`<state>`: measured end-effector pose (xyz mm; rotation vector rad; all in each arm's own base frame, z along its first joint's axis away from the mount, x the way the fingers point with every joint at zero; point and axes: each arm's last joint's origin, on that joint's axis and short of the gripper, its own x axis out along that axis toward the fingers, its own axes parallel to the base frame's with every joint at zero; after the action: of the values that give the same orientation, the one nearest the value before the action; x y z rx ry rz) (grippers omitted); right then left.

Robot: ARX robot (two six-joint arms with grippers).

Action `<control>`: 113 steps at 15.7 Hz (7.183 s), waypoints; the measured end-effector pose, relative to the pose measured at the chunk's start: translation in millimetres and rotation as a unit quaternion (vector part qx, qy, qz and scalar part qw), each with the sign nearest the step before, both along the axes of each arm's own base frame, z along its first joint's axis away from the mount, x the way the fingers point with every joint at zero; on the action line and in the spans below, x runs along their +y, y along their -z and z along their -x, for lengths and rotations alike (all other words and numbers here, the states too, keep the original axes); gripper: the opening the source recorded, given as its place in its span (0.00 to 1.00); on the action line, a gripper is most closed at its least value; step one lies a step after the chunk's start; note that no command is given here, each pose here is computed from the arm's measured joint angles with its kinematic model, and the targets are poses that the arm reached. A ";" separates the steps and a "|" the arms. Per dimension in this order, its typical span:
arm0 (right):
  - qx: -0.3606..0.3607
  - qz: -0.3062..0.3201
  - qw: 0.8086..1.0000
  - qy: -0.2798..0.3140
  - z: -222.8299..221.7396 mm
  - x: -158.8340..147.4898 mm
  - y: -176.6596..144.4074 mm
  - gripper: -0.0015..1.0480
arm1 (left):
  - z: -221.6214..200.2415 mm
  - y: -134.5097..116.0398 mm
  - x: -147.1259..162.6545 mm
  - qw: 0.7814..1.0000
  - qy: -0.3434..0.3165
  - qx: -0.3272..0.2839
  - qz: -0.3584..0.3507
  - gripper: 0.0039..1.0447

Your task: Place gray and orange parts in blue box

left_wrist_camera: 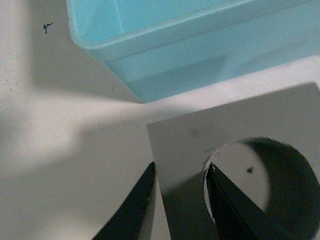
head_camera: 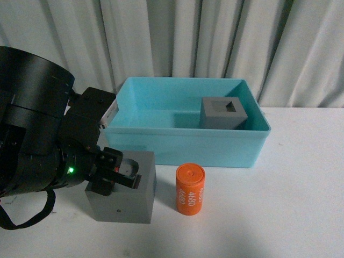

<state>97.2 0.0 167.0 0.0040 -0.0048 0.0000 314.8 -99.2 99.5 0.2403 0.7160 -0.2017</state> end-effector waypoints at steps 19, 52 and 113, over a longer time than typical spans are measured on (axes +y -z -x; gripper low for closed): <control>0.000 0.000 1.000 0.000 0.0 0.0 0.0 0.94 | -116.1 -156.6 -27.4 0.983 -0.005 -0.174 0.063 0.17; 0.000 0.000 1.000 0.000 0.0 0.0 0.0 0.94 | 172.6 -80.7 193.9 0.937 -0.235 -0.032 0.256 0.91; 0.252 0.192 0.825 -0.468 -230.0 104.1 47.7 0.94 | 217.4 -66.7 99.2 0.924 -0.098 -0.349 0.117 0.94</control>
<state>327.2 104.1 119.2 -0.4023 0.5337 0.9934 97.5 0.0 166.2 0.0006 -0.0006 0.0004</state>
